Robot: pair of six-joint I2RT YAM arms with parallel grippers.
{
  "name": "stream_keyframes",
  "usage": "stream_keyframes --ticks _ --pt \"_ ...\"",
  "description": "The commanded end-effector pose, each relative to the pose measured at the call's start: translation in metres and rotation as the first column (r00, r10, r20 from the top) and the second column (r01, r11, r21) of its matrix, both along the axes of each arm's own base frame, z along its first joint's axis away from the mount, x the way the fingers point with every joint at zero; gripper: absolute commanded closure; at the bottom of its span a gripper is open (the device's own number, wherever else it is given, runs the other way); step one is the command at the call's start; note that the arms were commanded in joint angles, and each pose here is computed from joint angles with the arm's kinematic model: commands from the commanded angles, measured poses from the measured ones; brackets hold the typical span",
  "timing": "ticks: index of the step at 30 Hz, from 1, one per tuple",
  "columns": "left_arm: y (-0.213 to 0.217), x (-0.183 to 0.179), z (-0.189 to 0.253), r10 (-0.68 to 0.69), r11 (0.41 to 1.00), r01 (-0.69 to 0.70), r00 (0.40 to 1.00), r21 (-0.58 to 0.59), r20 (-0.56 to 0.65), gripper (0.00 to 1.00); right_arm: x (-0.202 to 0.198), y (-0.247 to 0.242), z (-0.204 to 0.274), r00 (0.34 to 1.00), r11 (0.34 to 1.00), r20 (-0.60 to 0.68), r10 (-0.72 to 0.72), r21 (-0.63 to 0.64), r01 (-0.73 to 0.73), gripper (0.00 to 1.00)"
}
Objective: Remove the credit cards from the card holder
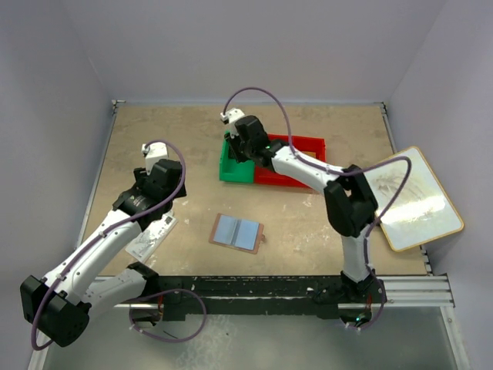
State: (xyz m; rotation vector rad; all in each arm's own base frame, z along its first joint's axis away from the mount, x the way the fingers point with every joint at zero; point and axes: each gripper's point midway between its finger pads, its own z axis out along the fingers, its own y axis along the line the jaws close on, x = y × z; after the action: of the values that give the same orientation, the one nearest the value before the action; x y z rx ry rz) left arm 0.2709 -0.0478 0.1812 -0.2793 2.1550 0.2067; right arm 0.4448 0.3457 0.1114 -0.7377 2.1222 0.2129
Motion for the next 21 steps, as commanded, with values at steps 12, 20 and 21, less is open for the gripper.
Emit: stream_keyframes --ticks 12,20,21 --pt "0.037 -0.005 0.029 0.177 0.983 -0.181 0.976 0.022 0.126 0.26 -0.154 0.023 -0.010 0.913 0.894 -0.222 -0.343 0.222 0.389 0.30" --pt "0.048 -0.010 0.042 0.224 0.974 -0.227 0.958 -0.005 0.180 0.25 -0.199 0.035 -0.032 0.890 0.891 -0.284 -0.357 0.184 0.416 0.28" --pt "0.048 -0.010 0.043 0.224 0.974 -0.226 0.957 -0.009 0.183 0.25 -0.202 0.036 -0.035 0.887 0.891 -0.286 -0.363 0.172 0.420 0.28"
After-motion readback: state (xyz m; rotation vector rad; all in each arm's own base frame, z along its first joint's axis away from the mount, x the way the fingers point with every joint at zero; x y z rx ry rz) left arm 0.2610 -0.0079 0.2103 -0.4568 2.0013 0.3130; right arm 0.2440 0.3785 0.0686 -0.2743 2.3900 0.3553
